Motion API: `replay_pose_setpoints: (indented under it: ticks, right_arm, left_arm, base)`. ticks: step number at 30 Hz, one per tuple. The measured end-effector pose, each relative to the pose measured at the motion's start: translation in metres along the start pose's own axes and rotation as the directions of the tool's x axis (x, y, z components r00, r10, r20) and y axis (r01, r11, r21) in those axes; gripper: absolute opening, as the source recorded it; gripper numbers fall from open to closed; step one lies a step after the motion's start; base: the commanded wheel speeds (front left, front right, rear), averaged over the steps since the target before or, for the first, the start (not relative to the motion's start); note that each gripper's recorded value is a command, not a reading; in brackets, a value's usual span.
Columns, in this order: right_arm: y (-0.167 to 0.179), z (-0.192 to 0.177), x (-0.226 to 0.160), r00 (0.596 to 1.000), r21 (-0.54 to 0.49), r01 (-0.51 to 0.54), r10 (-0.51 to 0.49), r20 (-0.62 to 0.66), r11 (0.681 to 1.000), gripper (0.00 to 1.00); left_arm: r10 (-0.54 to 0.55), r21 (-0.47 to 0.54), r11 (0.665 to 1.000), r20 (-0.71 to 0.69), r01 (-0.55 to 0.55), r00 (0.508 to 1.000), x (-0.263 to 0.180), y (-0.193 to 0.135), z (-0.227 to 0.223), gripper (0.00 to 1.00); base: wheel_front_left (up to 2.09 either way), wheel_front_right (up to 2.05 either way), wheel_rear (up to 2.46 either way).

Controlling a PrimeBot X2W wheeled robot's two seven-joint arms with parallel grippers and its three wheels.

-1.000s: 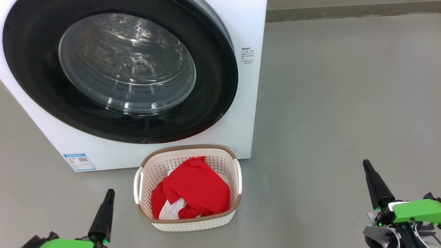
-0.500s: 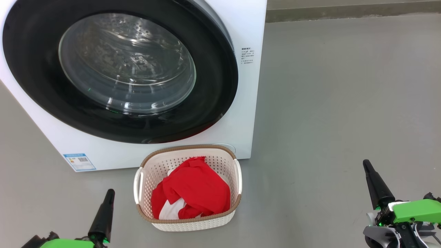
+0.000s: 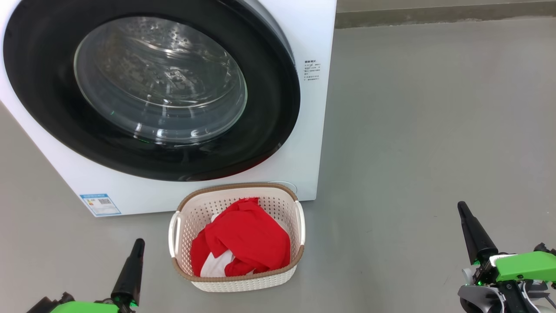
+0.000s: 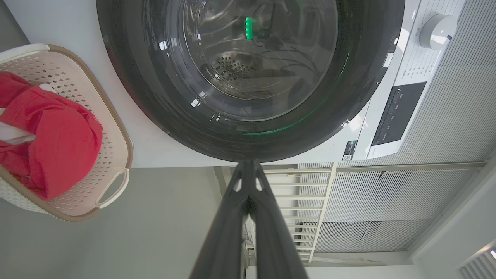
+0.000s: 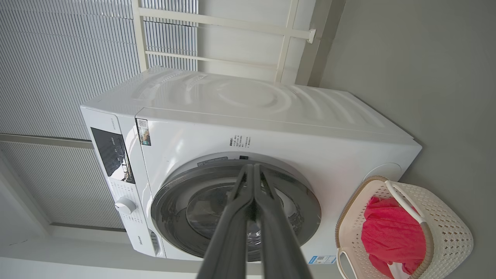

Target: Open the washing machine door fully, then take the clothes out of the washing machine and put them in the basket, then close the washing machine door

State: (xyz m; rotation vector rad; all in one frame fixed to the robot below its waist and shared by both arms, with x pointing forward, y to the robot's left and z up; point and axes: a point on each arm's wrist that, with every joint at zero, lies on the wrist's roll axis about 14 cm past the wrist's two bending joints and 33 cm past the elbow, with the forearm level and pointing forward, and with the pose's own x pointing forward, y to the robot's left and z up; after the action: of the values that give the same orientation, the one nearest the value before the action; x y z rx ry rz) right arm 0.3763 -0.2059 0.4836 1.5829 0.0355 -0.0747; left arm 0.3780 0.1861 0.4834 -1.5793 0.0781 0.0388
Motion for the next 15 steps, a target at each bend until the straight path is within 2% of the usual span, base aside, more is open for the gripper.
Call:
replay_pose_setpoints:
  ticks: [15]
  right_arm:
    - [0.0000,-0.0002,0.0000,1.000,0.001,0.000,0.000,-0.002,1.000,0.00]
  left_arm:
    - [0.000,0.000,1.000,0.000,0.000,1.000,0.0000,0.0000,0.0000,0.00]
  base:
    - [0.00,0.00,0.00]
